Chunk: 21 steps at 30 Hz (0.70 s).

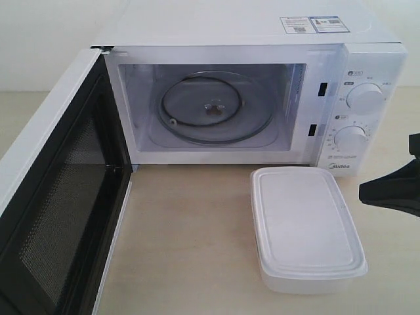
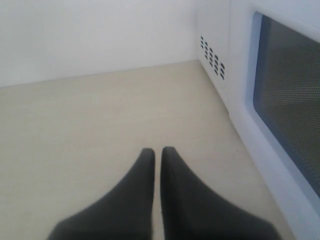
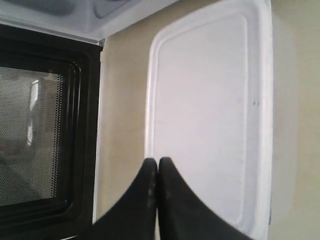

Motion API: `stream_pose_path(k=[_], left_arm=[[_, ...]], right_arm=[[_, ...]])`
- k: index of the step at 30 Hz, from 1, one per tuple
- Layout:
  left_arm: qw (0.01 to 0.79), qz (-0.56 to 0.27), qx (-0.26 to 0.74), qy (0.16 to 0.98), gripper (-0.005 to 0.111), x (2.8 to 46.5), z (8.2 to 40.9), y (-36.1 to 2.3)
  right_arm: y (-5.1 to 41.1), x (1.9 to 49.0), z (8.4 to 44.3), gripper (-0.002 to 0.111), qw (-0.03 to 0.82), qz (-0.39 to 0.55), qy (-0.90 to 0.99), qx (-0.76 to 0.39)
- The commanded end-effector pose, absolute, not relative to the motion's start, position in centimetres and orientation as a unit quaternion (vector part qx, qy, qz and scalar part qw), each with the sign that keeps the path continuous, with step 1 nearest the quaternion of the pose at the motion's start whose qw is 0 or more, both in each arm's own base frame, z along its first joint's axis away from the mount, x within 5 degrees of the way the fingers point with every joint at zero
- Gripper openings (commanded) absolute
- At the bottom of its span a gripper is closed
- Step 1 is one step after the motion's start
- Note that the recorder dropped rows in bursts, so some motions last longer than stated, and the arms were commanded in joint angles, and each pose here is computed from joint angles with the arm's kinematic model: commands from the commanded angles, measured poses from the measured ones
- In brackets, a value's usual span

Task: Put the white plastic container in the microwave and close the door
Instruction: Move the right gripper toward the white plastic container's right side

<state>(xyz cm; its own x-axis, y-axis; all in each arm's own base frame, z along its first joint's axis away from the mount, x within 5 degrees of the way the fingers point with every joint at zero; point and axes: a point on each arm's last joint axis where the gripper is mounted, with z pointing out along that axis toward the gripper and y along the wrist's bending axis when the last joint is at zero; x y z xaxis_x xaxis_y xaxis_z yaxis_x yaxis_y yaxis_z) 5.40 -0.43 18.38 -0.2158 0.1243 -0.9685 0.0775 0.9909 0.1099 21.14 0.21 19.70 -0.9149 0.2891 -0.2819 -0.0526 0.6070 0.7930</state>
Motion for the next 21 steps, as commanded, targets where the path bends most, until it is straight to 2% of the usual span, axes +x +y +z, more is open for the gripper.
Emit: stream_pose_path(k=[1,6,10,15,21], left_arm=[[0.626,0.017,0.062,0.777,0.004,5.4,18.6,-0.4],[0.626,0.017,0.062,0.777,0.004,5.4,18.6,-0.4],[0.627,0.017,0.062,0.776,0.004,5.4,18.6,-0.4],[0.627,0.017,0.062,0.776,0.004,5.4,18.6,-0.4],[0.627,0.017,0.062,0.776,0.004,5.4,18.6,-0.4]], right_arm=[[-0.4,22.2,18.6,0.000,0.173,0.430,0.884,0.058],[-0.8,22.9,17.6,0.002,0.148,0.429,0.889,0.057],[-1.3,23.8,17.5,0.018,0.142,0.421,0.895,0.046],[-1.4,25.0,16.9,0.039,0.107,0.462,0.880,0.027],[-2.0,25.7,14.8,0.040,0.086,0.458,0.884,0.031]])
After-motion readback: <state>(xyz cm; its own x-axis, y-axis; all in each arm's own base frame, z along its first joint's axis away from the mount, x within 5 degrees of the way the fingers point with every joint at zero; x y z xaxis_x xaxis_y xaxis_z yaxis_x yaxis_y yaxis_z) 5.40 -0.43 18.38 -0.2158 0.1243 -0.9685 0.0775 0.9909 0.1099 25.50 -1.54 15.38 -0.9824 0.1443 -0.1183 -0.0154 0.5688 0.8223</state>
